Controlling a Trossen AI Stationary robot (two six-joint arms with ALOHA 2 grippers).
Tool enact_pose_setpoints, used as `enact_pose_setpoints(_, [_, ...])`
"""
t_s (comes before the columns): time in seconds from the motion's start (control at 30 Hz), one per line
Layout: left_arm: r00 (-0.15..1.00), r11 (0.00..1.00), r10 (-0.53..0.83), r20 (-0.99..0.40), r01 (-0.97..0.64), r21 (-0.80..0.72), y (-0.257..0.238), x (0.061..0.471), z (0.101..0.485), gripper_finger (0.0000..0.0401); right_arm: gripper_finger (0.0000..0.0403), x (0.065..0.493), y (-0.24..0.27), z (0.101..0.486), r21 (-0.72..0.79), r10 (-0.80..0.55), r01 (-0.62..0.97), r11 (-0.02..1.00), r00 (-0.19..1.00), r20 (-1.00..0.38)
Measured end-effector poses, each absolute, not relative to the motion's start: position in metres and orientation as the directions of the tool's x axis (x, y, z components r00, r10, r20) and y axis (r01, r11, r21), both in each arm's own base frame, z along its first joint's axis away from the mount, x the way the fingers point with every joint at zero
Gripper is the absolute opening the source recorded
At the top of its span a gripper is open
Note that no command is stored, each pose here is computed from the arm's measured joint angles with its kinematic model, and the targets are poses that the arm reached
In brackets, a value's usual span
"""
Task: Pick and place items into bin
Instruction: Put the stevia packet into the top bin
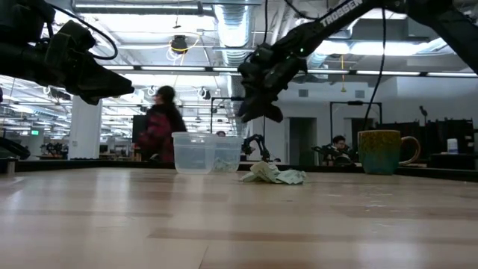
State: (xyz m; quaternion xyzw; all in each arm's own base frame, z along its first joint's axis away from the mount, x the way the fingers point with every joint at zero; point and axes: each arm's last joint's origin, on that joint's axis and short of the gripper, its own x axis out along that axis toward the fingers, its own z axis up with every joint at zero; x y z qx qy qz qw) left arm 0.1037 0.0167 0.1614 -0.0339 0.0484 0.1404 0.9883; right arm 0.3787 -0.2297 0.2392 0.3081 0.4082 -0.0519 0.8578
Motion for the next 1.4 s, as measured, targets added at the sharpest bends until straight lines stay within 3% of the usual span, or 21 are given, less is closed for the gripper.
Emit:
enact_pose_setpoints(0.2, [0.956, 0.958, 0.274, -0.105, -0.281, -0.053, 0.017, 0.104, 0.162, 0.0143, 0.008, 0.375, -0.192, 0.263, 0.454, 0.189, 0.33, 0.827, 0.598, -0.779])
enact_pose_setpoints(0.43, [0.956, 0.958, 0.275, -0.105, -0.281, -0.053, 0.017, 0.104, 0.161, 0.0143, 0.0071, 0.374, -0.129, 0.28, 0.226, 0.056, 0.362, 0.904, 0.425, -0.904])
enact_pose_setpoints(0.6, [0.956, 0.958, 0.275, -0.105, -0.281, -0.053, 0.017, 0.104, 0.161, 0.0143, 0.007, 0.378, -0.08, 0.283, 0.172, 0.062, 0.289, 0.942, 0.352, -0.934])
enact_pose_setpoints(0.93, [0.956, 0.958, 0.274, -0.105, -0.281, -0.053, 0.017, 0.104, 0.161, 0.0143, 0.007, 0.368, -0.007, 0.214, 0.11, 0.056, 0.307, 0.945, 0.18, -0.982])
enact_pose_setpoints(1.13, [0.956, 0.958, 0.274, -0.105, -0.281, -0.053, 0.017, 0.104, 0.162, 0.0143, 0.007, 0.361, 0.013, 0.181, 0.118, 0.056, 0.327, 0.938, 0.194, -0.979])
enact_pose_setpoints(1.4, [0.956, 0.958, 0.275, -0.105, -0.281, -0.053, 0.017, 0.104, 0.161, 0.0143, 0.0071, 0.359, 0.024, 0.174, 0.051, -0.033, 0.383, 0.923, 0.21, -0.977])
